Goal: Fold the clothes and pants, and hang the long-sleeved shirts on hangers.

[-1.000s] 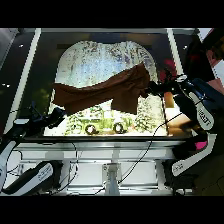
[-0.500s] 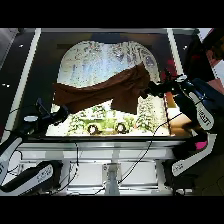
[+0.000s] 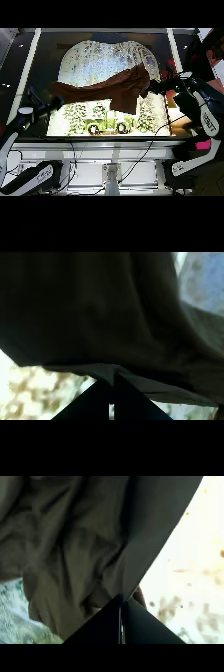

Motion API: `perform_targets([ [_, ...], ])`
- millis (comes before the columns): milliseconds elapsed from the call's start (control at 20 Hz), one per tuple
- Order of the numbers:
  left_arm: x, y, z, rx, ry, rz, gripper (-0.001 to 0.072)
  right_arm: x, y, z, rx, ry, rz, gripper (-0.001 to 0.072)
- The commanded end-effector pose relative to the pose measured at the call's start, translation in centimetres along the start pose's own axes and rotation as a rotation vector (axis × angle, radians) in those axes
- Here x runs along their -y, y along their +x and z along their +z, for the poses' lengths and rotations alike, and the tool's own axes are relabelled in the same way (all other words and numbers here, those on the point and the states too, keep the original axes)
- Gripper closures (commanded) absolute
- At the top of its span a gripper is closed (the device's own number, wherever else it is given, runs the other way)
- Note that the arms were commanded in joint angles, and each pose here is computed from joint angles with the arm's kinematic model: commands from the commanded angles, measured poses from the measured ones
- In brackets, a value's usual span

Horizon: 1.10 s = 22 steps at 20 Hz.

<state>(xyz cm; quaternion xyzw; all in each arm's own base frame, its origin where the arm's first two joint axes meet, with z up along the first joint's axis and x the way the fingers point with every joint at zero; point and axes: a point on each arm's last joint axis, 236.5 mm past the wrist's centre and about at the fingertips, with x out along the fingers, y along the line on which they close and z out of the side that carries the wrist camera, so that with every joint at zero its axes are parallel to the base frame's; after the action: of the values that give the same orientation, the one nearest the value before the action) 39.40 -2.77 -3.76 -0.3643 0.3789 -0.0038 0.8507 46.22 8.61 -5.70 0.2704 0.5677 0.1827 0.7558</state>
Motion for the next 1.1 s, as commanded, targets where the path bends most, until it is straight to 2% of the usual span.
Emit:
perform_targets([
  [0, 6.2, -3.9, 6.6, 0.178, 0.152, -0.103, 0.0688, -3.8, -4.6, 1.1, 0.085, -0.168, 0.009, 0.0700],
  [300, 16.0, -19.7, 16.8, 0.612, 0.364, -0.216, 0.0688, -13.8, -17.6, 2.7, 0.407, -0.420, 0.007, 0.0700],
  [500, 16.1, -28.9, 20.1, 0.868, 0.372, -0.168, 0.0691, -19.6, -28.3, 3.3, 0.719, -0.571, -0.070, 0.0701],
  [600, 12.3, -27.4, 20.4, 0.795, 0.280, -0.080, 0.0692, -17.6, -31.1, 4.7, 0.820, -0.505, -0.197, 0.0701],
  [700, 6.0, -22.4, 17.7, 0.533, 0.107, 0.049, 0.0691, -13.1, -29.9, 4.6, 0.733, -0.391, -0.307, 0.0701],
  [800, 3.6, -18.7, 13.4, 0.281, 0.068, 0.086, 0.0690, -10.2, -27.9, 2.9, 0.593, -0.327, -0.346, 0.0701],
  [900, 4.4, -17.3, 10.8, 0.151, 0.112, 0.036, 0.0689, -9.7, -26.7, 1.1, 0.497, -0.315, -0.347, 0.0701],
  [1050, 9.8, -18.3, 10.1, 0.150, 0.130, -0.173, 0.0689, -10.6, -27.2, -1.1, 0.457, -0.329, -0.334, 0.0701],
])
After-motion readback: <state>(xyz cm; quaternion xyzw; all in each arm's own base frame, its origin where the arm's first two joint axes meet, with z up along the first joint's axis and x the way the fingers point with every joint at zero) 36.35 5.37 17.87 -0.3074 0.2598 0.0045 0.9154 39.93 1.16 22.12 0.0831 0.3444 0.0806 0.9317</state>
